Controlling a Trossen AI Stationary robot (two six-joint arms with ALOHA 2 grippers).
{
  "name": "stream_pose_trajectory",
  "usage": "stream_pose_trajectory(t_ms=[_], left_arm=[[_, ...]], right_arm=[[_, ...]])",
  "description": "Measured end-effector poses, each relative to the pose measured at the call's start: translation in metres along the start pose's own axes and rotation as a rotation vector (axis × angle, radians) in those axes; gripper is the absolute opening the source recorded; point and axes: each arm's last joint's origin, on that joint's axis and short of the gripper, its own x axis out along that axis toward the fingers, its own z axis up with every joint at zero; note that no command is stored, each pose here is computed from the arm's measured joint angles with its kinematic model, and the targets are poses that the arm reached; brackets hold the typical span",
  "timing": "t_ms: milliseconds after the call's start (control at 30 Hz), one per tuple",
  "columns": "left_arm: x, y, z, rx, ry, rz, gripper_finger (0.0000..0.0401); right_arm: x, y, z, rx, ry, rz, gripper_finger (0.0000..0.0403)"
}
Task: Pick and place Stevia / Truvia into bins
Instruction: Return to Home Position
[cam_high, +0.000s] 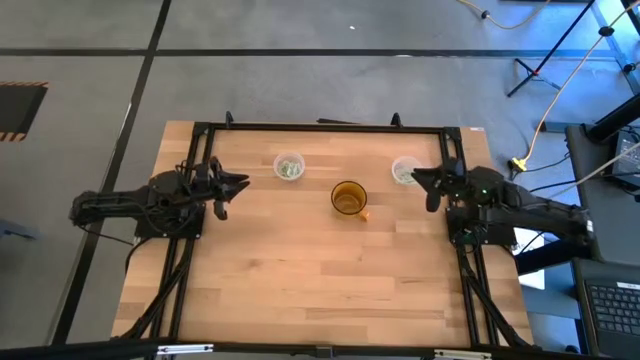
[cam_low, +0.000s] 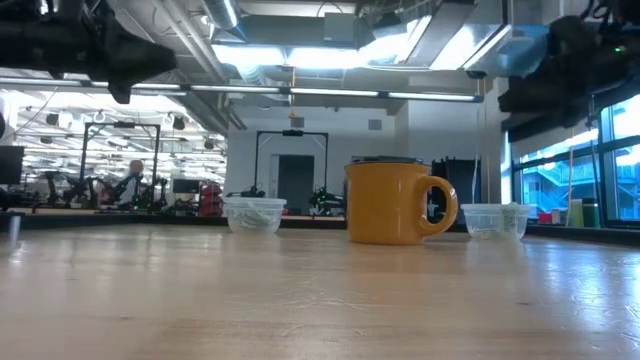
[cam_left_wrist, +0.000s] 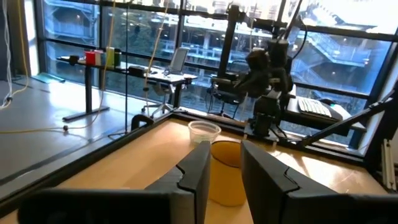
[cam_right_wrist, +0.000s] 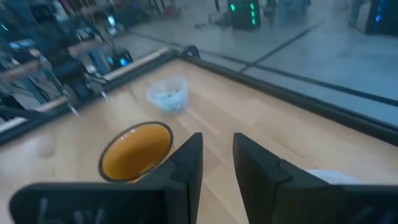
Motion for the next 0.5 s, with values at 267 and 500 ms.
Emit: stream_pose_trajectory(t_ms=[267, 500], left_arm=[[-0.009, 0.002, 0.001, -0.005, -0.025, 0.010, 0.0082], [-0.009, 0.003, -0.001, -0.008, -0.004, 0.019, 0.0082]], right_arm=[[-0.017, -0.006, -0.007, 0.007, -0.120, 0.085, 0.0092], [-0.018, -0.004, -0.004, -0.059, -0.157, 0.110, 0.0092]])
